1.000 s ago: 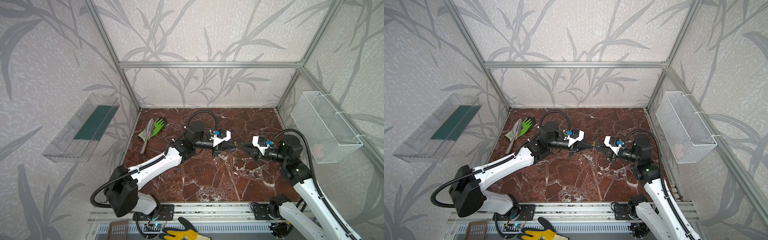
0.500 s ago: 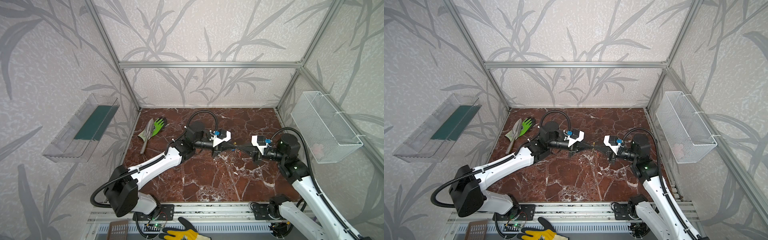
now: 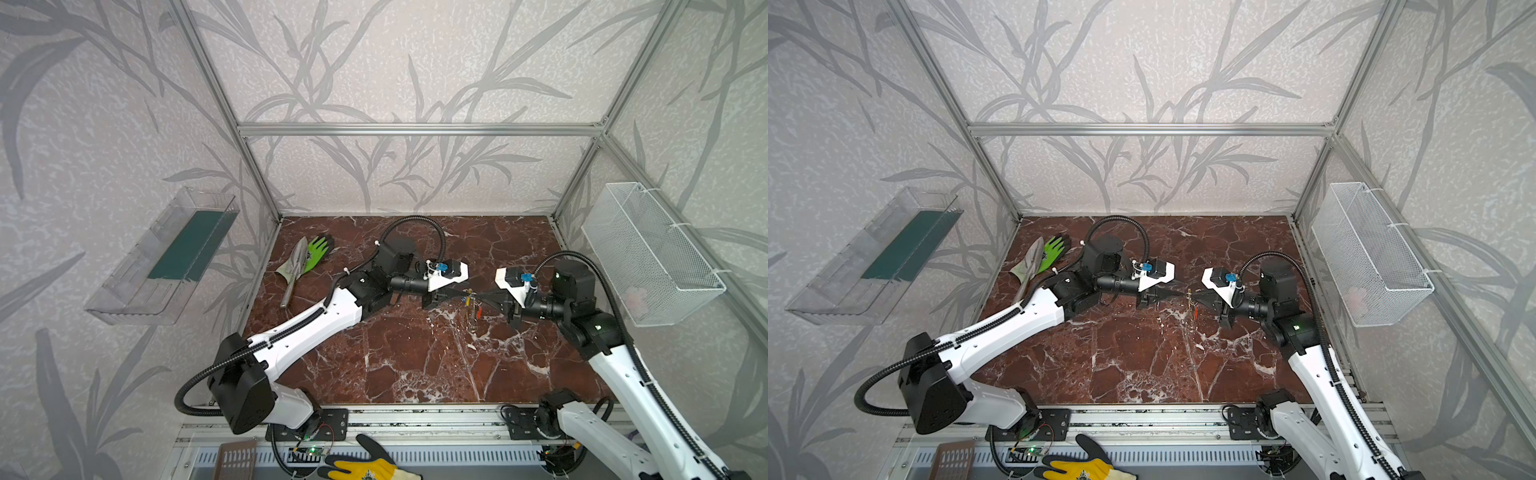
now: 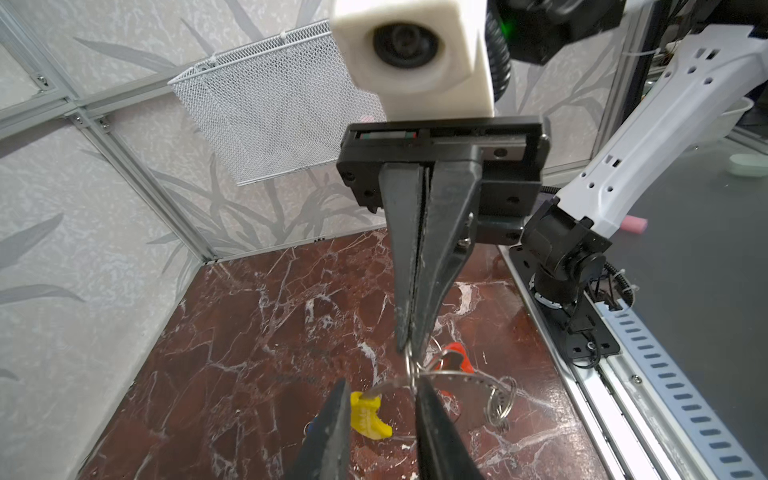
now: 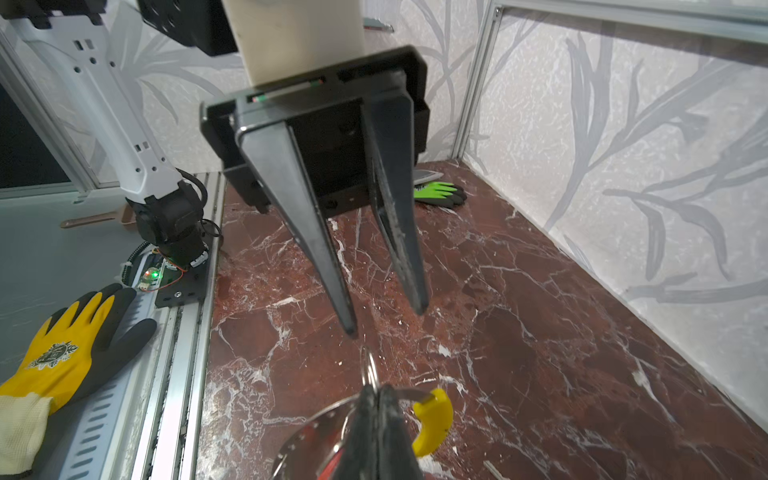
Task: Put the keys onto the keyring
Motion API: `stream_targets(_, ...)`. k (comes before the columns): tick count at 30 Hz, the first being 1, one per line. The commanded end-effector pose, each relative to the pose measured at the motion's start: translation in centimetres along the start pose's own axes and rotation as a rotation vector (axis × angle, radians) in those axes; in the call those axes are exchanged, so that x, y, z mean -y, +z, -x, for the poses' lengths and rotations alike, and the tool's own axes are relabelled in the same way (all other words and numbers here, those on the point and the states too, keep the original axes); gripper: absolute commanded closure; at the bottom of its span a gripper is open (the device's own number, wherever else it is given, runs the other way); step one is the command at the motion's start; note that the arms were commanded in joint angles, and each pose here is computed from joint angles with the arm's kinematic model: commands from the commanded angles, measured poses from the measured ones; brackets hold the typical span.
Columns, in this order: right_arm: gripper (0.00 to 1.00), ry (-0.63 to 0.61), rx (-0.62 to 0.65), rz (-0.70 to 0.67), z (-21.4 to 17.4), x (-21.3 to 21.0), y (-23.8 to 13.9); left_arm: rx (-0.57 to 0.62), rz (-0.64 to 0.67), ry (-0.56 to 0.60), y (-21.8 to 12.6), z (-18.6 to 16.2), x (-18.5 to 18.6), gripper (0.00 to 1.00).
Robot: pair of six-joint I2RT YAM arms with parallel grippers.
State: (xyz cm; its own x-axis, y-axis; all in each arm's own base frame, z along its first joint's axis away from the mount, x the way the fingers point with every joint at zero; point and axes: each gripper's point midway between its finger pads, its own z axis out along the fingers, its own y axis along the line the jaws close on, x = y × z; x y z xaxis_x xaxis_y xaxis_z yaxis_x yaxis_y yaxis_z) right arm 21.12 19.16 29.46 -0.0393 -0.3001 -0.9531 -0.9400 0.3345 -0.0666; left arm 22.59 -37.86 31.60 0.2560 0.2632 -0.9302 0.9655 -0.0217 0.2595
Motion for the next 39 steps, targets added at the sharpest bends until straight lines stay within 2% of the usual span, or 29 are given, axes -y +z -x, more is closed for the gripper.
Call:
stream_targets(1, 1.0, 0.046, -0.132, -0.014, -1.8, -0.3, -0.3, -0.077, -0.003, 0.067, -0.8, -0.1, 0.6, 0.7)
stream_targets(13, 1.0, 0.04, -0.157, -0.012, -1.0, -0.6, 0.1, -0.134, -0.063, 0.07, 1.2, -0.6, 1.8, 0.7)
stream_targets(23, 1.0, 0.027, -0.137, 0.003, -0.6, -1.0, 0.4, -0.161, -0.055, 0.073, 2.1, -1.2, 1.7, 0.7)
stream_targets(27, 1.0, 0.027, -0.134, 0.011, -0.6, -1.1, 0.5, -0.159, -0.063, 0.071, 2.2, -1.2, 1.8, 0.75)
stream_targets(32, 1.0, 0.015, -0.114, 0.016, -0.3, -1.3, 0.6, -0.152, -0.079, 0.063, 2.4, -1.1, 2.0, 0.87)
stream_targets(39, 1.0, -0.01, -0.08, 0.002, 0.4, -1.3, 0.4, -0.181, -0.105, 0.041, 2.6, -1.9, 2.3, 0.87)
